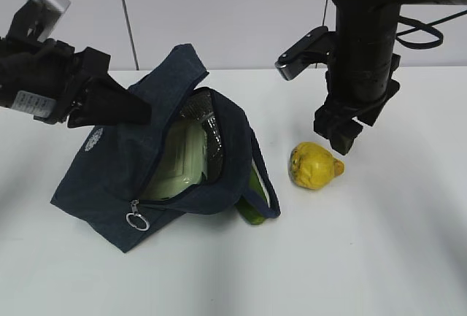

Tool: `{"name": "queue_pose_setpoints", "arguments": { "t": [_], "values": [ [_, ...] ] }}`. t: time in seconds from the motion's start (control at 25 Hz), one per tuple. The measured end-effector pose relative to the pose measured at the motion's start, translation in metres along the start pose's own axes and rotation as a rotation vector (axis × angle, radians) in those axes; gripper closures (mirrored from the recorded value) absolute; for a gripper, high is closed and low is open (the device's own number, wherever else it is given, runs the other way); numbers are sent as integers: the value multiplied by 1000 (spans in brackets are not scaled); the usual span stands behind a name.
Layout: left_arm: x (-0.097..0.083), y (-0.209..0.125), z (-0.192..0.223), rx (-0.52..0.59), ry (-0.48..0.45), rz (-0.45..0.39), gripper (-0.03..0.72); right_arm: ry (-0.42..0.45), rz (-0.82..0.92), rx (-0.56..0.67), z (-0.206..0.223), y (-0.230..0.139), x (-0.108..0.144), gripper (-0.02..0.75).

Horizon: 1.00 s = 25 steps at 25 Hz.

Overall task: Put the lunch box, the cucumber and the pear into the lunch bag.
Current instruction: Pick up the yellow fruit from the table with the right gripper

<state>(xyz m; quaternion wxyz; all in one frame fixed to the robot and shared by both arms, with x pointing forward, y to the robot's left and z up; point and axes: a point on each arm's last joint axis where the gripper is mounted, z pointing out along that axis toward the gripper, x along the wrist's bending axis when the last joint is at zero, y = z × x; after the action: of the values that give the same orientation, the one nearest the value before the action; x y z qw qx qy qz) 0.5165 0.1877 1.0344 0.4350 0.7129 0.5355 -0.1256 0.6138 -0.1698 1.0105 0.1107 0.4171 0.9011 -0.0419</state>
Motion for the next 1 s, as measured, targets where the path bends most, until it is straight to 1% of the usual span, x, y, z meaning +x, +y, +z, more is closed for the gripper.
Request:
{"name": "queue_pose_setpoints", "arguments": {
  "t": [0.24,0.52,0.76,1.0],
  "values": [
    [0,0,0,3,-2,1,687,0,32,11,4,-2,-5,196],
    [0,0,0,5,-4,1,687,29,29,67,31,5,0,196],
    [0,0,0,5,-4,1,687,34,32,76,47,10,2,196],
    [0,-1,0,7,-5,1,687,84,45,86,63,14,8,196]
  ]
}}
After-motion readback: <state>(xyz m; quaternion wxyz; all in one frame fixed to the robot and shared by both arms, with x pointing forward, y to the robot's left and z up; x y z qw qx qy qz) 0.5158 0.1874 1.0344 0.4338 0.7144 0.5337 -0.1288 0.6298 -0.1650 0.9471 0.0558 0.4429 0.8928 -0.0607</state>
